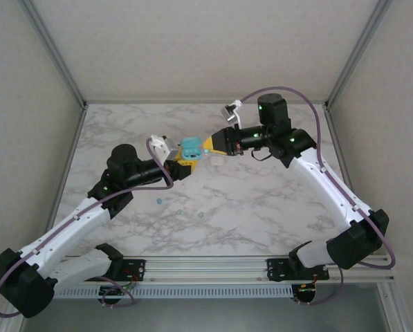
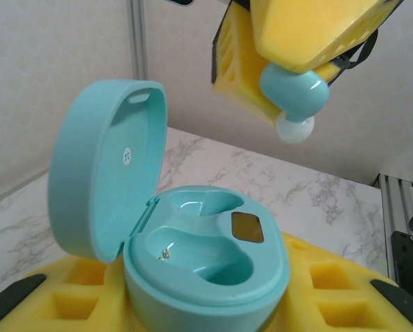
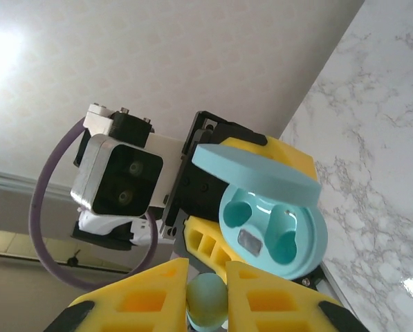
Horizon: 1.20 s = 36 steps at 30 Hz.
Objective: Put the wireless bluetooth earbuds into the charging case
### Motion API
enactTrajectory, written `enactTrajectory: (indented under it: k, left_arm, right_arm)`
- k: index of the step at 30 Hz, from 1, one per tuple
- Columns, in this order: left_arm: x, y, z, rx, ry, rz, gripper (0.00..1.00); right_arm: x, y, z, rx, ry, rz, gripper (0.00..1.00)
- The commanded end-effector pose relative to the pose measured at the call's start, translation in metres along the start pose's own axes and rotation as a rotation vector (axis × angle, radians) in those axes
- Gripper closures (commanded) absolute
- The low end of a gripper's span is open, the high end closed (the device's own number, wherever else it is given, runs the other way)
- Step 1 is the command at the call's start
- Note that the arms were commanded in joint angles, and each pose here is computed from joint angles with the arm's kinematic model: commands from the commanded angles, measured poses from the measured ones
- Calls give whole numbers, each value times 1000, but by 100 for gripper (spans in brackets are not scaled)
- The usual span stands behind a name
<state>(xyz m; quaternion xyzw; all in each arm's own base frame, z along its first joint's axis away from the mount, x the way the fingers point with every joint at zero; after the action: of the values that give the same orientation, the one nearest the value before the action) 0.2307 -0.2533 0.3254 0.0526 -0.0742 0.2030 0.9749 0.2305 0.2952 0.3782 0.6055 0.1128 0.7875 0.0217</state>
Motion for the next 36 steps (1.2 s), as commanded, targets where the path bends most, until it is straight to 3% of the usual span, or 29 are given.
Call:
enactTrajectory:
  k: [1, 29, 36]
  left_arm:
    - [-4, -1, 25, -67, -55, -27, 90]
    - [-8, 2, 30, -85, -45, -28, 91]
    - [-8, 3, 31, -91, -43, -24, 91]
  right_arm:
    - [3, -9, 5, -4, 45, -8, 82]
    - [-23, -22, 5, -6, 16, -82, 81]
    - [-30, -21, 6, -20, 12, -128, 70]
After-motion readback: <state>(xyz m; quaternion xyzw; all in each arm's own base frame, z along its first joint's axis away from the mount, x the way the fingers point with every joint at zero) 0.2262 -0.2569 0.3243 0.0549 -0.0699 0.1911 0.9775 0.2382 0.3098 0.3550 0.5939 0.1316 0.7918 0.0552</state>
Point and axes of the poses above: each hand's point on the last joint's axis, 136 mm out from that joint toward the fingers, its own y axis back along the fingers, its own x axis along the line the jaws close on, z = x × y, the point moved 2 cm from there along y, back along the fingers, and after that the axes turned 12 degrees about -y, right-handed, at the moved point
